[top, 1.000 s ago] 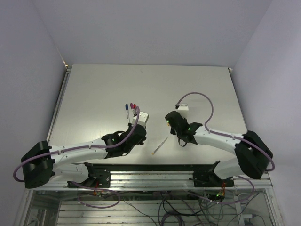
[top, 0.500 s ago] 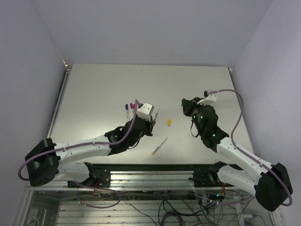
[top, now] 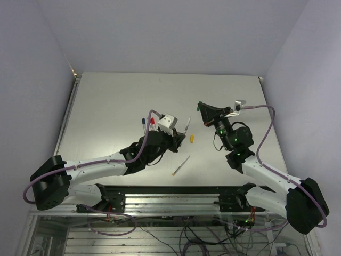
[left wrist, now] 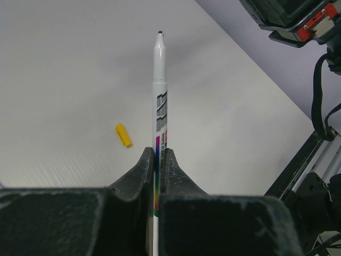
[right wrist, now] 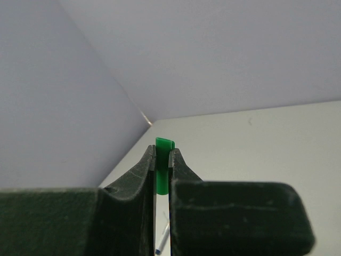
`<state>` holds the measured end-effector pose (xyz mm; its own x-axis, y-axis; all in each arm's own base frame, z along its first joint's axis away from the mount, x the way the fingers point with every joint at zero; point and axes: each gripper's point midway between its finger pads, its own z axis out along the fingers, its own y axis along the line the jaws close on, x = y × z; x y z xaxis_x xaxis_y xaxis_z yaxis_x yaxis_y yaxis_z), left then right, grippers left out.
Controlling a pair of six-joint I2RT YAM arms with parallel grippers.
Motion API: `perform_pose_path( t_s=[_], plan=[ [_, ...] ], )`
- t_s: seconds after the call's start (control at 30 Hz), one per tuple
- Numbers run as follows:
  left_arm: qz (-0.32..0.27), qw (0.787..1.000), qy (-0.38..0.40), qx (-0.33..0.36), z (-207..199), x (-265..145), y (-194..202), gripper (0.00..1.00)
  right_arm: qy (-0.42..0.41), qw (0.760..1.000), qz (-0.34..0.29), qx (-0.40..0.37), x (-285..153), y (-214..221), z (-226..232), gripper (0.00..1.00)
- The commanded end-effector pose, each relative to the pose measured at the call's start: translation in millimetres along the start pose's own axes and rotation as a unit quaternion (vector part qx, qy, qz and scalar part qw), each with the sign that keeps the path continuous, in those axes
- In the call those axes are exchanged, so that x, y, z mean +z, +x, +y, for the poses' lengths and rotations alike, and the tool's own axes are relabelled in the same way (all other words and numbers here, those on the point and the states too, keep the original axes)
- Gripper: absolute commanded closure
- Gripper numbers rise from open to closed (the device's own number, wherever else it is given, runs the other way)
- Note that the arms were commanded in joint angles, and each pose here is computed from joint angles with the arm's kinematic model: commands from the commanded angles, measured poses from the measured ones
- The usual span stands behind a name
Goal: Insert the pens into the pen caps
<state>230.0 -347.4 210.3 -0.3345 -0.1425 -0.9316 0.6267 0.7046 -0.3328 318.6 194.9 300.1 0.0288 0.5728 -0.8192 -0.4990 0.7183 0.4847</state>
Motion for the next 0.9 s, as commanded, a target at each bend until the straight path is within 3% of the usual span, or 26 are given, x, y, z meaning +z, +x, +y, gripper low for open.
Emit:
perform_pose_path(
  t_s=[0.0,0.87],
  plan=[
    [-0.034,0.999,0.033,-0.013,-17.6,5.1,-25.0,0.93,-0.065,0.998,-0.017,0.018,-0.5,-7.7,23.9,1.0],
    [-0.047,0.998,0.025,-0.018,-15.0,6.1,-32.6,0.93,-0.084,0.995,0.026,0.057,-9.7,21.2,25.1,1.0]
  ],
)
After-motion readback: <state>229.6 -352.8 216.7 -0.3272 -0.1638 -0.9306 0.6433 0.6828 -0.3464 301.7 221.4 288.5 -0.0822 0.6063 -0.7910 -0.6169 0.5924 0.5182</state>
